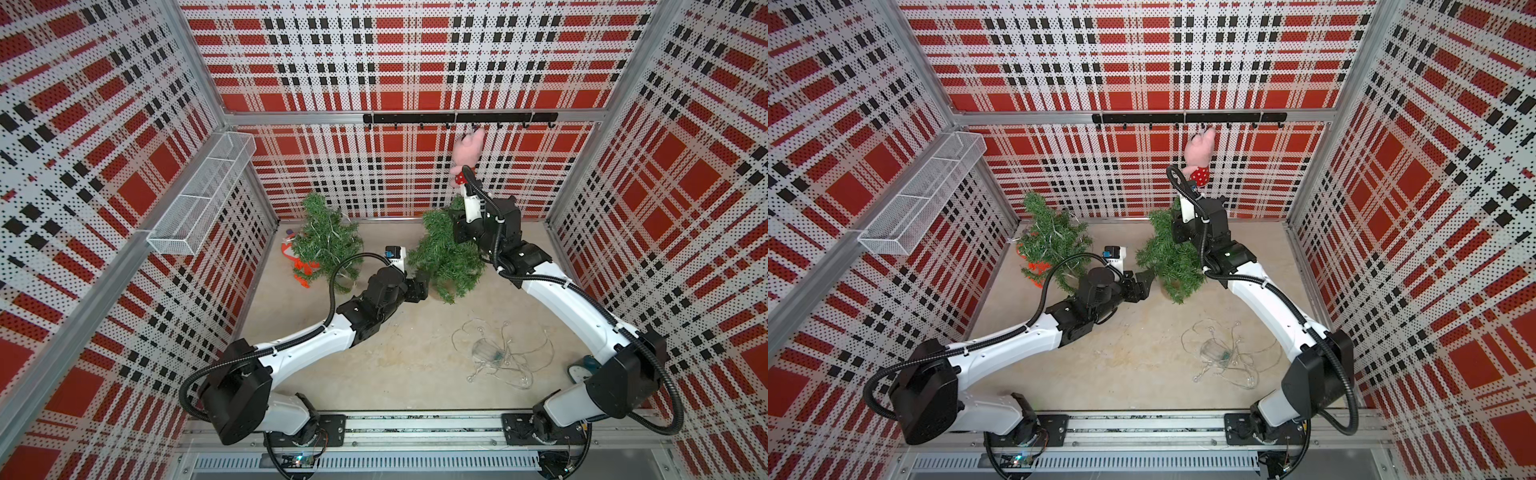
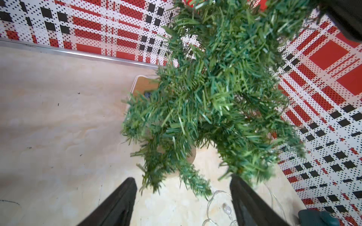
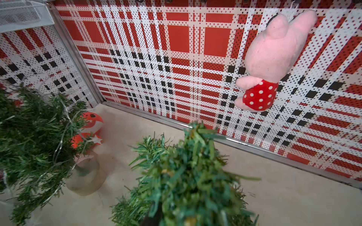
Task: Wrap string light around the christmas tree
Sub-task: Place the christmas tree at the center of the board, then pick up the light string from the center of the board.
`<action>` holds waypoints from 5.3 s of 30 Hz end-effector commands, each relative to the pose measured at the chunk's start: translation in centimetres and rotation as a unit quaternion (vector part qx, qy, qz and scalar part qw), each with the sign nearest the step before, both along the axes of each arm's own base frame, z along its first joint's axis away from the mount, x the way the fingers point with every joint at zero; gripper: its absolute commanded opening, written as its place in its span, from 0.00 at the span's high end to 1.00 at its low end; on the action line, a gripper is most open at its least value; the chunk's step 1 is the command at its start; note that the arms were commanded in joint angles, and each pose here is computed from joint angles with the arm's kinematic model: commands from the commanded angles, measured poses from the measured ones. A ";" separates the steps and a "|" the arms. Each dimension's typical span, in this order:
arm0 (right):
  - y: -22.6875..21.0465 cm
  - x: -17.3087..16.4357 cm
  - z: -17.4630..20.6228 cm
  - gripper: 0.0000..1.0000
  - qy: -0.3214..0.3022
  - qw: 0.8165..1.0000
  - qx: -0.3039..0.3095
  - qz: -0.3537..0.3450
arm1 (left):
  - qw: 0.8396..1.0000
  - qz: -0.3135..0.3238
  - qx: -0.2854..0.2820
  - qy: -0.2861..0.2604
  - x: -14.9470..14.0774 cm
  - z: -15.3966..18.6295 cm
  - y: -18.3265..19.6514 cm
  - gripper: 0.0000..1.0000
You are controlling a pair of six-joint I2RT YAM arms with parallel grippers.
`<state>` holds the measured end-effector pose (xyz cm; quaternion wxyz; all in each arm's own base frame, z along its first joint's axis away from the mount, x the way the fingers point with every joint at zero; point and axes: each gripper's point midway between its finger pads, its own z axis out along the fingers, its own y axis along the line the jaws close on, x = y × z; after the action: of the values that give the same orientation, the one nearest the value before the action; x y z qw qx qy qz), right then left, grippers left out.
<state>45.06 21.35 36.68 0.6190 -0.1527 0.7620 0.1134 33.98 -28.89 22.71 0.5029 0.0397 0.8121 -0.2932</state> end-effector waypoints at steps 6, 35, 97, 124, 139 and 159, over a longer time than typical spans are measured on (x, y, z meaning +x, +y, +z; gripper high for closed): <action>-2.5 2.2 4.8 1.00 -0.080 0.996 -0.024 -0.040 | 1.000 0.008 -0.010 -0.009 -0.3 0.9 0.7 0.21; 0.8 -3.6 2.5 0.44 0.037 0.994 0.076 0.076 | 1.000 0.020 -0.003 -0.010 -0.8 1.4 2.1 0.21; -13.8 -19.5 -28.6 0.31 0.421 0.861 0.128 -0.255 | 0.966 -0.115 0.150 0.175 -10.4 -20.1 -13.1 0.64; -12.5 -18.3 -27.4 0.31 0.392 0.887 0.142 -0.199 | 0.959 -0.059 0.212 0.177 -9.5 -18.0 -12.0 0.53; -12.5 -17.9 -26.4 0.31 0.363 0.899 0.150 -0.193 | 0.938 -0.062 0.262 0.216 -10.5 -22.8 -11.5 0.79; -10.5 -18.4 -23.7 0.34 0.311 0.934 0.148 -0.099 | 0.976 0.012 0.200 0.083 -6.6 -7.6 -6.6 1.00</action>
<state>26.56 9.91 11.82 0.3518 0.0951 0.9130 0.1835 27.26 -37.04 14.12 0.4008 0.1027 0.8996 -0.1395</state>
